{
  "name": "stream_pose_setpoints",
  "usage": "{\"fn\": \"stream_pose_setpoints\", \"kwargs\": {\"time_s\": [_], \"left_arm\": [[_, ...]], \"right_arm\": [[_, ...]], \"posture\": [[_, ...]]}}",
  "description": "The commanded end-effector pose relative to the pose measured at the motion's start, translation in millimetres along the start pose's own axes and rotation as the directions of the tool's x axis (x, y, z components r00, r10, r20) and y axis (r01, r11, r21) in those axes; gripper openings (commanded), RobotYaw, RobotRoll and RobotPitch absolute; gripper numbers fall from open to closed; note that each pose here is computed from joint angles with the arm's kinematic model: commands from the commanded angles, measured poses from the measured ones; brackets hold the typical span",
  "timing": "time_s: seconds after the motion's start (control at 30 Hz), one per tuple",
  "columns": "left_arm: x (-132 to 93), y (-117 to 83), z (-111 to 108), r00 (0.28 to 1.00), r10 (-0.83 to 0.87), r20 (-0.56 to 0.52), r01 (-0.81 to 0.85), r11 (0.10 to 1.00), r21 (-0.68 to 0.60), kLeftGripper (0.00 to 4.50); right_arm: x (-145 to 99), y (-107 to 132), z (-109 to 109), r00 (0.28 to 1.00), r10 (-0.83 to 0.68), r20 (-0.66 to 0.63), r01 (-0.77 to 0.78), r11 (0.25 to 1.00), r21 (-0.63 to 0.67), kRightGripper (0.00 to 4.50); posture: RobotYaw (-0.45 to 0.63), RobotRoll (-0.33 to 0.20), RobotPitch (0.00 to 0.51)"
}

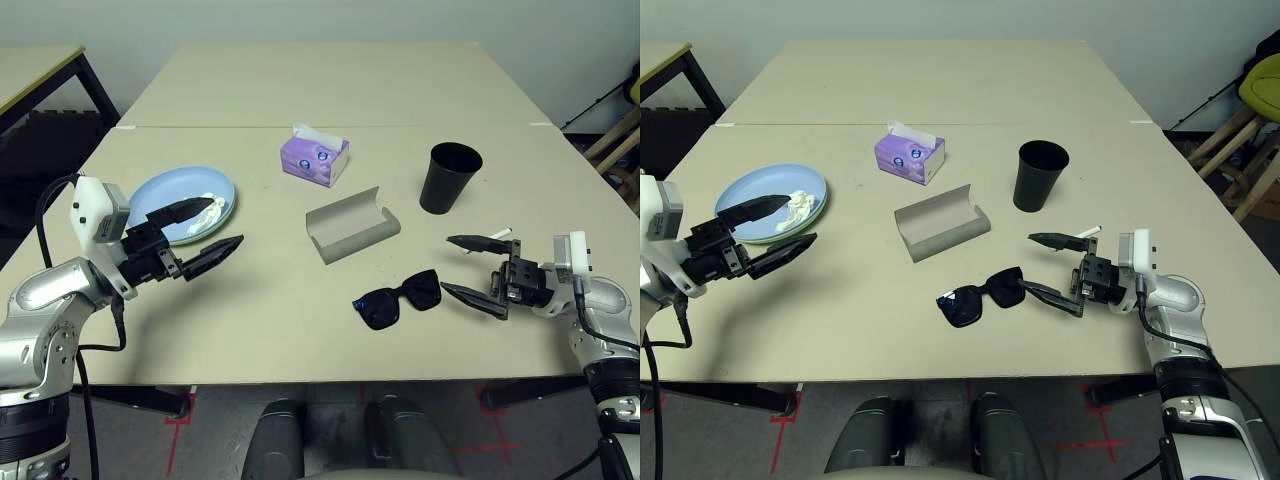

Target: Organize and tidy the items on the table.

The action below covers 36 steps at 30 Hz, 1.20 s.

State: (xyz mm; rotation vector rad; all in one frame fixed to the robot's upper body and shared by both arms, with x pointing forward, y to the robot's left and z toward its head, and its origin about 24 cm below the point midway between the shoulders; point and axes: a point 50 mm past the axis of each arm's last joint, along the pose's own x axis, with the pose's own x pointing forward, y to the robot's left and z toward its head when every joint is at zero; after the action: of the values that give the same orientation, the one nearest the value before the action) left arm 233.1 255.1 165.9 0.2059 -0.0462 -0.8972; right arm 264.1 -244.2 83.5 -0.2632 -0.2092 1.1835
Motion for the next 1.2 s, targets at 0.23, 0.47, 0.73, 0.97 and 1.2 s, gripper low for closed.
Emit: {"fn": "stream_pose_setpoints", "kwargs": {"time_s": [0.23,0.47,0.73,0.97,1.2], "left_arm": [[5,-24,-8,0.985,-0.173,0.002,0.173,0.984,0.042,4.47],[7,-31,-16,0.955,-0.282,-0.093,0.287,0.957,0.037,4.47],[4,-36,-16,0.938,-0.340,-0.061,0.343,0.939,0.038,4.47],[8,-35,-9,0.947,-0.320,0.037,0.318,0.947,0.035,4.47],[6,-38,-11,0.942,-0.332,0.049,0.330,0.943,0.049,4.47]], "right_arm": [[-7,1,0,1.000,-0.003,-0.022,0.003,1.000,-0.006,4.50],[-8,-1,1,1.000,-0.014,-0.026,0.014,1.000,-0.017,4.50],[-13,-3,1,0.997,-0.036,-0.071,0.034,0.999,-0.023,4.50],[-16,-16,8,0.989,-0.077,-0.128,0.075,0.997,-0.025,4.50],[-15,-36,14,0.931,-0.055,-0.360,0.086,0.994,0.070,4.50]], "posture": [[0.10,0.000,0.058],[0.08,0.000,0.060],[0.07,0.000,0.065],[0.07,0.000,0.063],[0.07,0.000,0.061]]}}
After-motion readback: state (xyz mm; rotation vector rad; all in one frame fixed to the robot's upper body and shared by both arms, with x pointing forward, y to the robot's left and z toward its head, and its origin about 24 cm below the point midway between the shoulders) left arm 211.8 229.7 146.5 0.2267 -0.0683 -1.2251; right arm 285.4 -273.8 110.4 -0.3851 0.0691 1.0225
